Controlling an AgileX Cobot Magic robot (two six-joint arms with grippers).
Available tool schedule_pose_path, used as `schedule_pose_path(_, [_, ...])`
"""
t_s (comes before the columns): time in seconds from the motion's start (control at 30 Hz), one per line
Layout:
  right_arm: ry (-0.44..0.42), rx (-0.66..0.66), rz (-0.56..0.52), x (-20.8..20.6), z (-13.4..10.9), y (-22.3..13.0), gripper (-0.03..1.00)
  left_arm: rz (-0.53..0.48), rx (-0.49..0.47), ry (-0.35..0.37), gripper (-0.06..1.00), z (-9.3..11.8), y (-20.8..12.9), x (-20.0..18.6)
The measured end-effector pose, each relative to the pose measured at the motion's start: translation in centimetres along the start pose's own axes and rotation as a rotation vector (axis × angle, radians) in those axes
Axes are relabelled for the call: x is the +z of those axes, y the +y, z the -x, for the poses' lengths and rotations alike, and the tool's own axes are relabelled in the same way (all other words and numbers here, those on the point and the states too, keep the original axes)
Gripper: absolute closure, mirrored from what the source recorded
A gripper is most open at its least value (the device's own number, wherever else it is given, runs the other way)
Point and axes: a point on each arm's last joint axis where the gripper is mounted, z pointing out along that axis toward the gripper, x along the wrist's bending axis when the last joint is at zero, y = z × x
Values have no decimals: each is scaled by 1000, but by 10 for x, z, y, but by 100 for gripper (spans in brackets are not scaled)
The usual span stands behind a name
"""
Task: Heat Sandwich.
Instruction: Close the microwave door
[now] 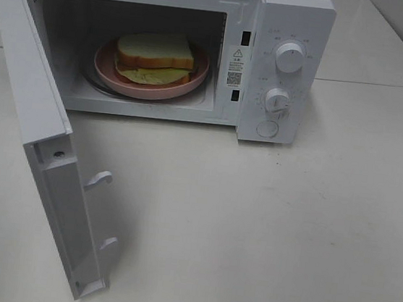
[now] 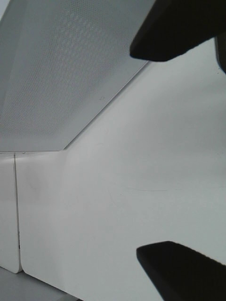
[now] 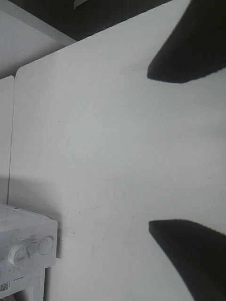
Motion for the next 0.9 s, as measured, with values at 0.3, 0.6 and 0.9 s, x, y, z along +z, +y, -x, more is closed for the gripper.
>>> schedule_pose_path(0.3, [0,0,0,0,0,0,20,0,0,0,-4,0,0,0])
schedule_pose_path(0.6, [0,0,0,0,0,0,20,0,0,0,-4,0,0,0])
schedule_pose_path(0.9, [0,0,0,0,0,0,20,1,-4,-7,-4,1,0,0])
